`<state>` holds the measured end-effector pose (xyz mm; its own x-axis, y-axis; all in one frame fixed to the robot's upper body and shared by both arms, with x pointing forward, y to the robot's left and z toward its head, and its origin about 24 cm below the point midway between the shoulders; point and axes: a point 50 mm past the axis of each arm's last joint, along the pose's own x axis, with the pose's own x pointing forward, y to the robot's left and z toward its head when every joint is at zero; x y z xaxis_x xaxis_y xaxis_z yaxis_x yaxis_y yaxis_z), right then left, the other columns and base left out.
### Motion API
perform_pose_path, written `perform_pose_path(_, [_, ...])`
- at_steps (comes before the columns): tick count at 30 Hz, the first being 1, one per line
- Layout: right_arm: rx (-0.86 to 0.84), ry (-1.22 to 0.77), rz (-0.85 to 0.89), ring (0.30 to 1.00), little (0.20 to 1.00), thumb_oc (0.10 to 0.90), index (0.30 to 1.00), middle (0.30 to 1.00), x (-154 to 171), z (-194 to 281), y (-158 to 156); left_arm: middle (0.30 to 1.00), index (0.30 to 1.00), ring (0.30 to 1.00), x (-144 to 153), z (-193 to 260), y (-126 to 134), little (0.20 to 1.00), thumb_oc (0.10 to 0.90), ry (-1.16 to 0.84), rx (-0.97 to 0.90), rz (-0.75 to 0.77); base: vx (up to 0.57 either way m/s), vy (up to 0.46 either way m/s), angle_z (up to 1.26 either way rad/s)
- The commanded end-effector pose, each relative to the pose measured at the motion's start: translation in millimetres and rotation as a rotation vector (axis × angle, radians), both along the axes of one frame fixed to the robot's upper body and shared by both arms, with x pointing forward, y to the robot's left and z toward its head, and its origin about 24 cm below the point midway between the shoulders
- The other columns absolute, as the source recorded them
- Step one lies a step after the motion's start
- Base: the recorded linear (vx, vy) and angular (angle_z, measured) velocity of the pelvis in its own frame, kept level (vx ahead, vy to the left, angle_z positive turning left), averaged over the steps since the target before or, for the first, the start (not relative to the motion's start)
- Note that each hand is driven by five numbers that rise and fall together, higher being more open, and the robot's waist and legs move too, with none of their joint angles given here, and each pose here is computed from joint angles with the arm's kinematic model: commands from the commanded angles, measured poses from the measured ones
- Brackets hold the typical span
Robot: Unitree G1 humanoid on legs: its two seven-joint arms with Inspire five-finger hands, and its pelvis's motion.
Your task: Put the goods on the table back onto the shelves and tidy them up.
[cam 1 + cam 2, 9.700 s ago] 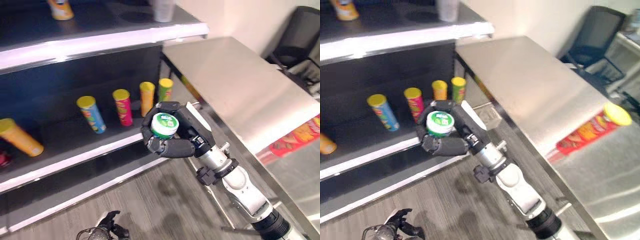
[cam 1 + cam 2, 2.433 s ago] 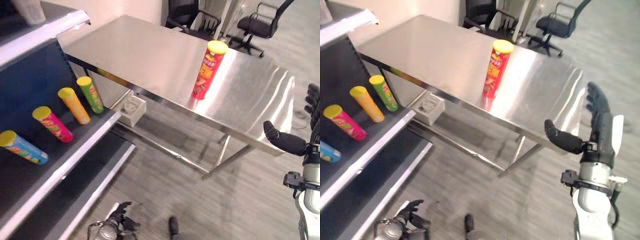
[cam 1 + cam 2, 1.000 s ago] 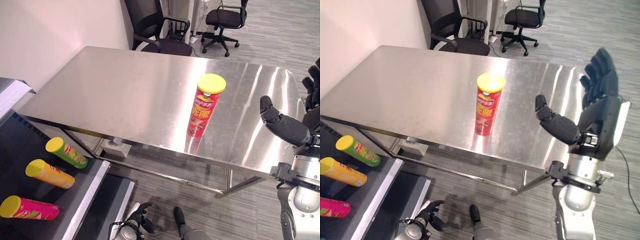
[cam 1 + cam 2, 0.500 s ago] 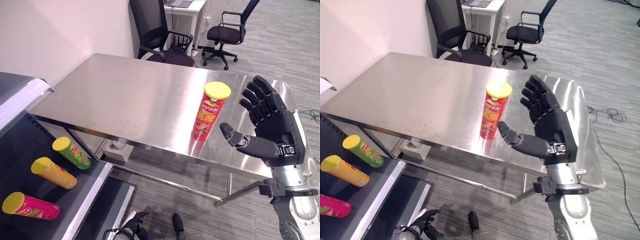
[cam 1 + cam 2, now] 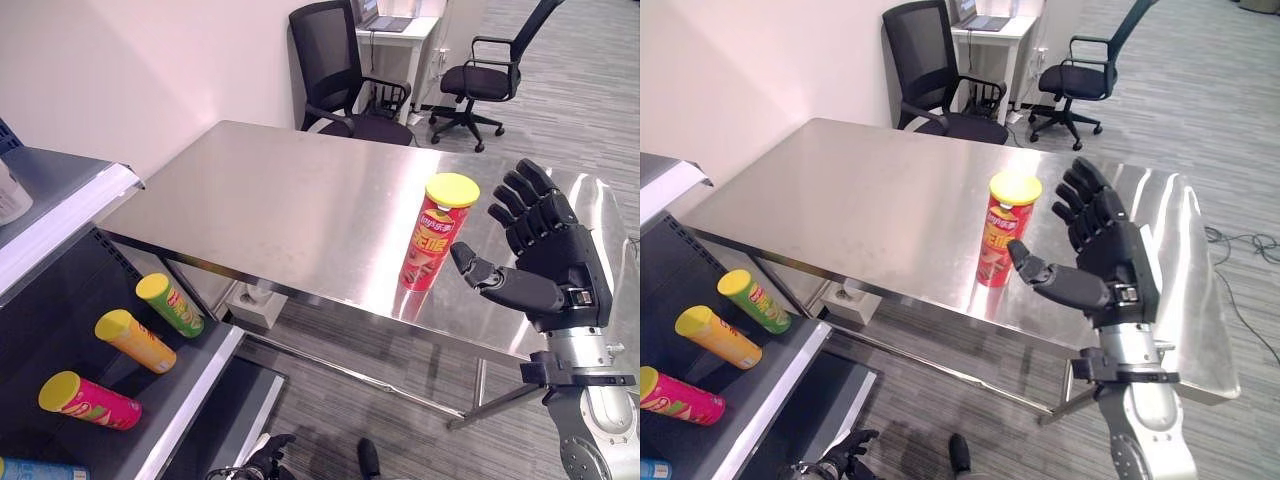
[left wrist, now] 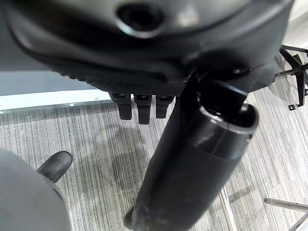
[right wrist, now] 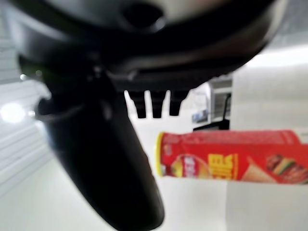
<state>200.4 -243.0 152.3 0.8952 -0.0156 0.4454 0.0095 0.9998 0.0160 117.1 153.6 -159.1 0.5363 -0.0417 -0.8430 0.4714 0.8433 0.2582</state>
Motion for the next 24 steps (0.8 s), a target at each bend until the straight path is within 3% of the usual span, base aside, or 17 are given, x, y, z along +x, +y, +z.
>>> perform_pose_path(1, [0.001, -0.283, -0.074, 0.900, 0.900, 0.800, 0.900, 0.900, -6.1, 42.8, -6.6, 0.900, 0.900, 0.900, 23.5, 7.0, 9.3, 0.900, 0.800, -0.058, 0.021, -0.010, 0.04, -0.043, 0.11])
perform_pose_path(24, [0.020, -0.221, -0.187, 0.900, 0.900, 0.800, 0.900, 0.900, 16.6, 34.0, -19.8, 0.900, 0.900, 0.900, 11.9, 2.2, 15.6, 0.900, 0.800, -0.004, 0.035, 0.022, 0.03, -0.033, 0.16])
